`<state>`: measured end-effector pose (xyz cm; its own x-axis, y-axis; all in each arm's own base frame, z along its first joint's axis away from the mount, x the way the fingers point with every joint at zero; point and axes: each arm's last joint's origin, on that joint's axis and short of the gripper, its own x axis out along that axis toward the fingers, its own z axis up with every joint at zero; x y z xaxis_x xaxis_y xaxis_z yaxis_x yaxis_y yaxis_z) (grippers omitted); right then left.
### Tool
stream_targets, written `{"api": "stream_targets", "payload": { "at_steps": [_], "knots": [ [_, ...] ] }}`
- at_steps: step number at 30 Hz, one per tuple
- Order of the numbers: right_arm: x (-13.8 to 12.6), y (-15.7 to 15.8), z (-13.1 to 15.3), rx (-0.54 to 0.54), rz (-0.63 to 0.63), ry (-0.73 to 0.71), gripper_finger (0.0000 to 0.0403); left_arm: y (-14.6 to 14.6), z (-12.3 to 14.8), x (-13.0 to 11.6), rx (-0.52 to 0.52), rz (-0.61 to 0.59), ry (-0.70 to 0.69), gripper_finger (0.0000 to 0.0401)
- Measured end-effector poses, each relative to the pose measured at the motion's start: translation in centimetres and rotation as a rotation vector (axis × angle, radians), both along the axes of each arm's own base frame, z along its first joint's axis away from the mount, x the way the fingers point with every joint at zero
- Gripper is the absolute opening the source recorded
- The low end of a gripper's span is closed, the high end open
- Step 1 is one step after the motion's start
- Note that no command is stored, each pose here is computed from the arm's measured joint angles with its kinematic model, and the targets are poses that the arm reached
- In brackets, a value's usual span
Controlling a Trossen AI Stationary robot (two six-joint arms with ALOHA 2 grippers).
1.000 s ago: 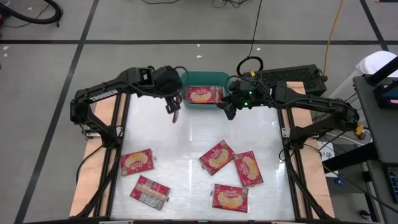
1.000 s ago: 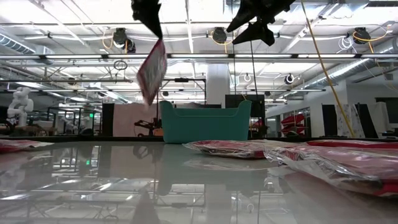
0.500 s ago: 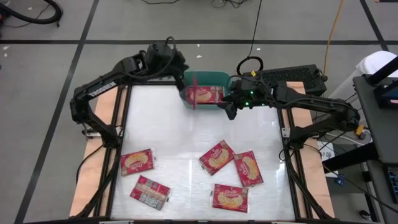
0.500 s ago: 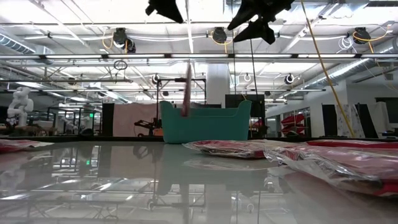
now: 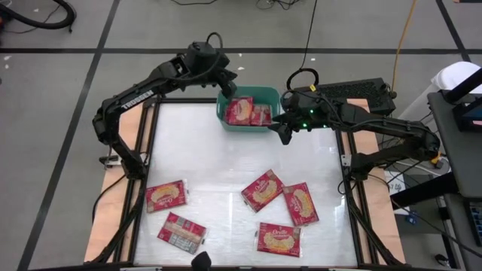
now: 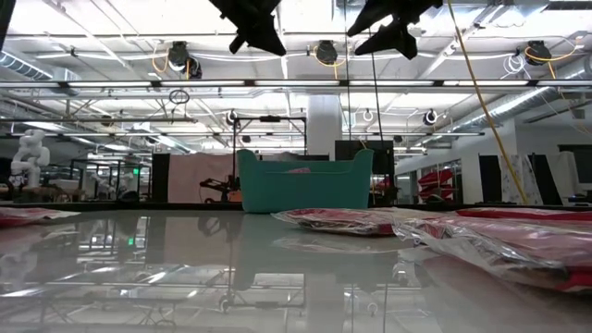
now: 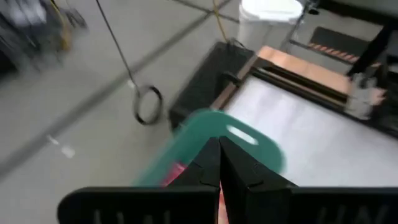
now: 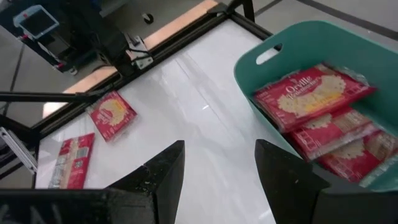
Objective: Sort popcorn bags into baskets
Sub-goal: Put the popcorn bag into the green bin
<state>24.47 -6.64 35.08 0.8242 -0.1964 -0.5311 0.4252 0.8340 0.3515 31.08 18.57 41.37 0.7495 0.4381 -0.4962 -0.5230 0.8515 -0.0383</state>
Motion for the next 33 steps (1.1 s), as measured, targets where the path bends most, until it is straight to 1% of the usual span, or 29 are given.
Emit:
{"api": "stream_targets", "payload": {
  "at_steps": [2,3,5,6,7,10,12,14,17,19,21,23,26,30,33],
  "knots": [
    [-0.1,0.0,-0.1,0.004,0.0,0.013,0.0189,-0.1,-0.6,0.0,-0.092,0.032,0.006,0.0005],
    [-0.2,0.0,-0.1,0.005,0.0,0.018,0.0189,-0.2,-0.9,0.2,-0.122,0.042,0.011,0.0009],
    [-0.2,0.0,-0.1,0.005,0.0,0.018,0.0189,-0.6,-1.6,1.0,-0.14,0.018,0.027,0.0023],
    [-0.2,0.0,-0.1,0.006,-0.001,0.019,0.0189,-0.8,-1.9,1.2,-0.14,-0.005,0.057,0.0034],
    [-0.2,0.1,-0.1,0.006,0.0,0.019,0.0189,-1.1,-2.4,1.5,-0.133,-0.042,0.101,0.0047],
    [-0.4,0.1,-0.1,0.018,-0.004,0.03,0.0189,-2.4,-4.1,3.6,-0.067,-0.171,0.193,0.0098],
    [-0.8,0.2,-0.2,0.028,-0.006,0.052,0.0189,-3.0,-6.1,4.9,-0.033,-0.266,0.301,0.0138],
    [-1.5,0.5,-0.1,0.046,0.008,0.077,0.0189,-3.4,-7.9,6.4,0.028,-0.349,0.372,0.0173],
    [-2.8,0.8,0.0,0.068,0.009,0.116,0.0189,-3.4,-11.0,8.1,0.072,-0.415,0.489,0.0209],
    [-3.8,1.2,0.0,0.092,0.0,0.152,0.0189,-3.3,-13.0,9.0,0.076,-0.438,0.547,0.0219],
    [-4.7,1.4,0.3,0.114,-0.016,0.154,0.0189,-3.1,-14.5,9.7,0.078,-0.462,0.587,0.0219],
    [-5.6,1.7,0.6,0.13,-0.029,0.152,0.0189,-2.9,-15.6,10.1,0.074,-0.473,0.611,0.0208],
    [-6.6,1.9,1.2,0.131,-0.043,0.123,0.0189,-2.4,-16.8,10.4,0.065,-0.484,0.637,0.0177],
    [-7.3,2.0,1.7,0.104,-0.068,0.091,0.0189,-1.5,-18.0,10.3,0.035,-0.509,0.656,0.0136],
    [-7.5,2.0,1.8,0.09,-0.086,0.085,0.0189,-1.1,-18.7,10.3,0.019,-0.51,0.666,0.0115]
  ]
}}
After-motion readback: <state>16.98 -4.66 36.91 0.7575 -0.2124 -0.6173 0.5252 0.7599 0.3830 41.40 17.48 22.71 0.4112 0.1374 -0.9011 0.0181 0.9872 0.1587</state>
